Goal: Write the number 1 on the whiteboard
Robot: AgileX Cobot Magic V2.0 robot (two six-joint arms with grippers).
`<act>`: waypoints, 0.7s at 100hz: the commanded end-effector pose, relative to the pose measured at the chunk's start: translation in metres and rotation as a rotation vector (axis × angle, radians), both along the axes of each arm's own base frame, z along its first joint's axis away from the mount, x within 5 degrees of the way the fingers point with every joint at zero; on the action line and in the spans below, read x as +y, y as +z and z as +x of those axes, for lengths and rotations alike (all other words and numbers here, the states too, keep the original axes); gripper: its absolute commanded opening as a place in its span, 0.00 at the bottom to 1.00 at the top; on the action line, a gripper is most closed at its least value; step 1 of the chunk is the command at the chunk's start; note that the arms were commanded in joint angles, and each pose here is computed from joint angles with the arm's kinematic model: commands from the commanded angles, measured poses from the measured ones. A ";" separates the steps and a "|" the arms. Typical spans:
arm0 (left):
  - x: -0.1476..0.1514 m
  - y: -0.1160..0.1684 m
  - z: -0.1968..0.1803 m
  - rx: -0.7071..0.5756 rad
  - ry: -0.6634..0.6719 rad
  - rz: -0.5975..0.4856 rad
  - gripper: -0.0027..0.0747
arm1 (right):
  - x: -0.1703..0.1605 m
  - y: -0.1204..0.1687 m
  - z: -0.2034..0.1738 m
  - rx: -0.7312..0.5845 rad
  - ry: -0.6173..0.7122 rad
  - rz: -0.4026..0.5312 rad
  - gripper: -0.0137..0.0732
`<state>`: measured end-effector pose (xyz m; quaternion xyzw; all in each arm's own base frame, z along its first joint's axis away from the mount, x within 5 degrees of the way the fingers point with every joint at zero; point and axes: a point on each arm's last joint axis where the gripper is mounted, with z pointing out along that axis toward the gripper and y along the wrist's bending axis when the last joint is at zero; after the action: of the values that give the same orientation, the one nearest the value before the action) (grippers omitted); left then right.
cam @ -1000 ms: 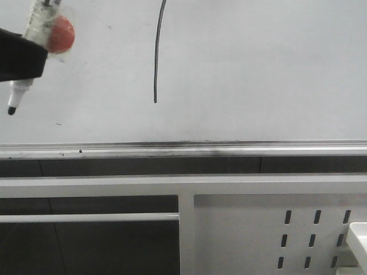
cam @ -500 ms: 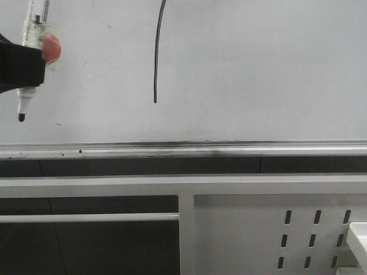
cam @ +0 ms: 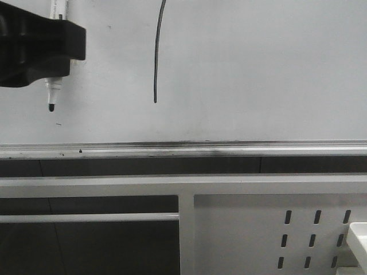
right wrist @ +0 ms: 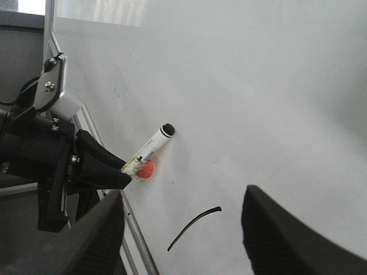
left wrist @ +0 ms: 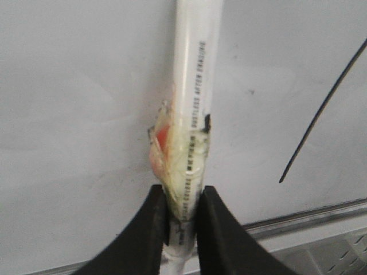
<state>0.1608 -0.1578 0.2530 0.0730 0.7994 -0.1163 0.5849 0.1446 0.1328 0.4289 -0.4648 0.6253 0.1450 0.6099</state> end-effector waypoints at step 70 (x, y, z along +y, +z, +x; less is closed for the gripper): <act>0.008 0.009 0.028 -0.021 0.077 0.004 0.01 | -0.004 0.017 -0.001 -0.064 -0.029 0.065 0.61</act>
<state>0.1807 -0.1567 0.2429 0.0777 0.8257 -0.1156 0.5467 0.1443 0.1329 0.4285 -0.4660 0.6261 0.1464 0.6078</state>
